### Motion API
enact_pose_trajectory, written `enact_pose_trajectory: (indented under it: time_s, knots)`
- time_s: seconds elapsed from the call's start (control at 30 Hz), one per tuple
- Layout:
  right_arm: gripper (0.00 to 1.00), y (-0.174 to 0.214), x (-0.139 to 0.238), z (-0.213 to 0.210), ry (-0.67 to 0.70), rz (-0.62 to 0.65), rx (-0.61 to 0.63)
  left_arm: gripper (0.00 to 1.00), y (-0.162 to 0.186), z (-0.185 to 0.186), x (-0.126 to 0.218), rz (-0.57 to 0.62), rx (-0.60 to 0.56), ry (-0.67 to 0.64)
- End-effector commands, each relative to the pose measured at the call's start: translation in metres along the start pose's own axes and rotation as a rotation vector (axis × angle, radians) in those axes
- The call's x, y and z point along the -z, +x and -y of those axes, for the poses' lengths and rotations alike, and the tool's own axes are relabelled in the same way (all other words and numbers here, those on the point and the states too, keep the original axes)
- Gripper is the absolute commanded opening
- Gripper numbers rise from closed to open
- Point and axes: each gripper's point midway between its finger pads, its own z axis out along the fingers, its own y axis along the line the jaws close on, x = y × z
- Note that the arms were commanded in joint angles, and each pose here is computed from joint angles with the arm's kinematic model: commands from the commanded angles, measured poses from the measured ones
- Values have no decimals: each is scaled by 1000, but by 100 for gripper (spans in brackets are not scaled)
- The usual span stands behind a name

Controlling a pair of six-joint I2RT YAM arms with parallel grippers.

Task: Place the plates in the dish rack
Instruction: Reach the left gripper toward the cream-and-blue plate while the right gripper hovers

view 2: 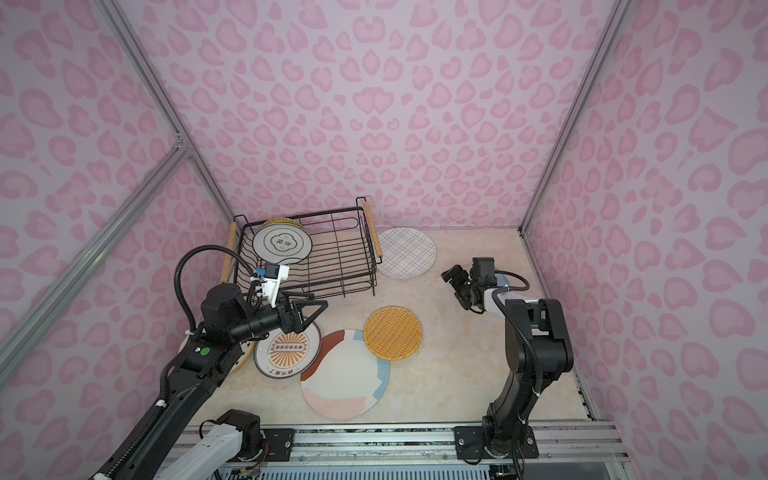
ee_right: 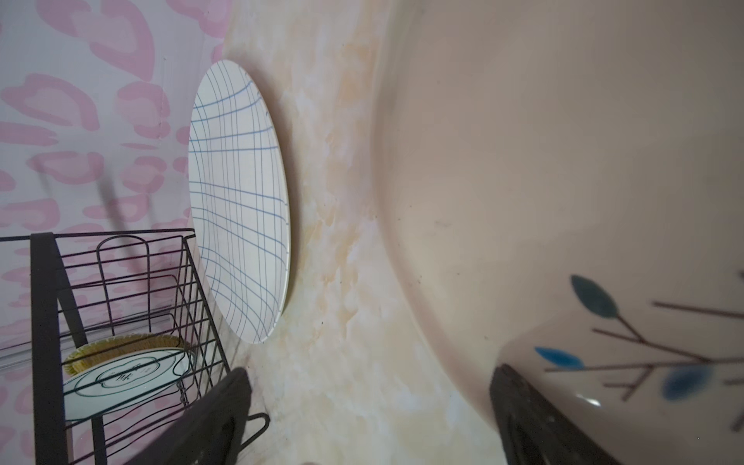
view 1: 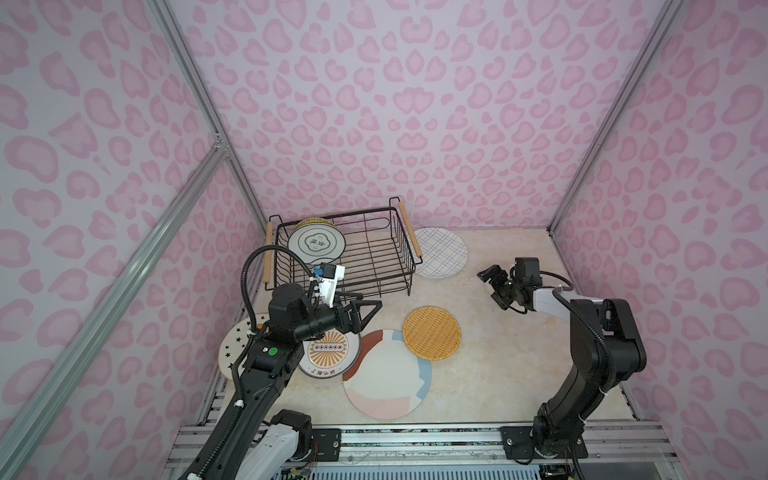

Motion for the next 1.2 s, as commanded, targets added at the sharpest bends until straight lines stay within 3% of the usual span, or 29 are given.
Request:
enact_pose_trajectory:
  time_s: [0.0, 0.4, 0.6, 0.73, 0.9, 1.07, 1.17]
  knots:
    - [95, 31, 1, 9, 3, -82, -84, 97, -1, -3, 1, 10, -7, -19]
    - [95, 101, 19, 0, -43, -155, -108, 97, 0, -9, -1, 8, 1, -40]
    - [95, 70, 55, -45, -50, -77, 142, 97, 1, -23, -2, 16, 20, -101]
    - [97, 33, 78, -51, -44, -4, 251, 97, 7, -19, -11, -13, 60, -89]
    - [95, -12, 87, -16, -30, 28, 183, 97, 28, 7, -55, -139, 63, -53]
    - [94, -34, 104, 22, 58, 106, 152, 100, 57, 23, -125, -324, 50, -99]
    - [94, -41, 113, 40, 93, 142, 141, 95, 73, 25, -167, -401, 66, -120]
